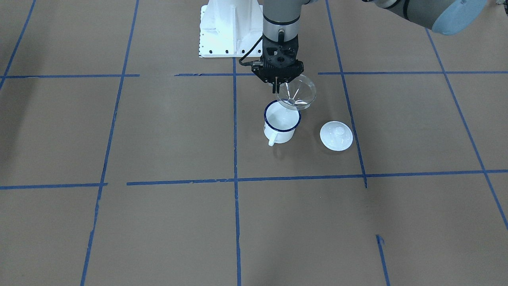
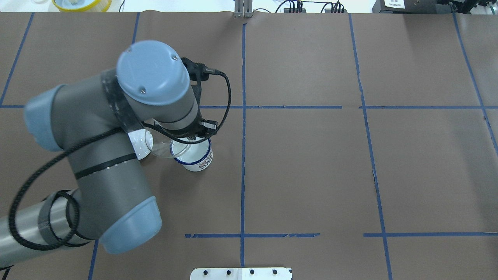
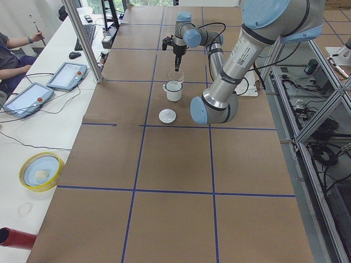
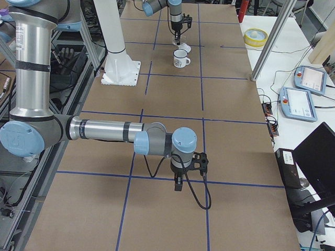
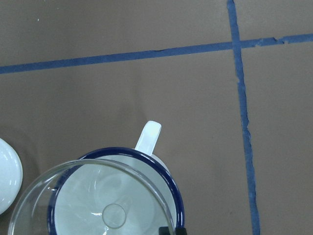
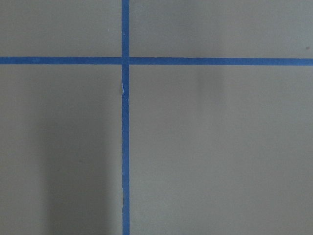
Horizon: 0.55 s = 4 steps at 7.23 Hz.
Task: Remove funnel from cup
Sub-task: 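Carry the funnel farther from the robot and set it on the table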
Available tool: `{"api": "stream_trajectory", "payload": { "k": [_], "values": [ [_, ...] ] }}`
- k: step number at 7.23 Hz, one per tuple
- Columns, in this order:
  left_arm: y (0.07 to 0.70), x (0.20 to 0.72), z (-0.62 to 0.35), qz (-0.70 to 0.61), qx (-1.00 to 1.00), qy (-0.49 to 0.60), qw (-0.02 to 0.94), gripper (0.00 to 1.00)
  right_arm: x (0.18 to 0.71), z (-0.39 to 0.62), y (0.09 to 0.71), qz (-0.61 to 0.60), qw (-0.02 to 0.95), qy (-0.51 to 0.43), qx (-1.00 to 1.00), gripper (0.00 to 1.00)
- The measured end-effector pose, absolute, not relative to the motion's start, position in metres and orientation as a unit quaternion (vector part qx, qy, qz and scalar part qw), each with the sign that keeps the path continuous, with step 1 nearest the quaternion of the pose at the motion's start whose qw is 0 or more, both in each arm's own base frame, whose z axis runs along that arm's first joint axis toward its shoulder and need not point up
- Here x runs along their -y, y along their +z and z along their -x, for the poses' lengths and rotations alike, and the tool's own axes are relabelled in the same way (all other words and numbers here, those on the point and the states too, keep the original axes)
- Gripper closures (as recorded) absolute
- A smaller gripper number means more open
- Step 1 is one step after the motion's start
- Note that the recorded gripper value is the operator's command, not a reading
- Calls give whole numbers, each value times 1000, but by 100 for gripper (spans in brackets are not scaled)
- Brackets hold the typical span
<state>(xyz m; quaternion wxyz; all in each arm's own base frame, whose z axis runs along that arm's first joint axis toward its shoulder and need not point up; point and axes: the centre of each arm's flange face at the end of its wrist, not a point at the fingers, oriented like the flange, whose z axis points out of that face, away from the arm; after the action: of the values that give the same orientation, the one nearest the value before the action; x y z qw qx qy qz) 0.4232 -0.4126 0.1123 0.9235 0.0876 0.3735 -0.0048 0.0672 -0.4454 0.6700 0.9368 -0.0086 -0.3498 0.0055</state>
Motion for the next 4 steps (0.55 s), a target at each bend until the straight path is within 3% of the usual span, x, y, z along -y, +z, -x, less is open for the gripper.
{"api": "stream_trajectory", "payload": {
  "k": [4],
  "values": [
    [97, 450, -343, -133, -423, -134, 886, 100, 445, -67, 670, 9, 937, 6, 350, 0]
  ]
}}
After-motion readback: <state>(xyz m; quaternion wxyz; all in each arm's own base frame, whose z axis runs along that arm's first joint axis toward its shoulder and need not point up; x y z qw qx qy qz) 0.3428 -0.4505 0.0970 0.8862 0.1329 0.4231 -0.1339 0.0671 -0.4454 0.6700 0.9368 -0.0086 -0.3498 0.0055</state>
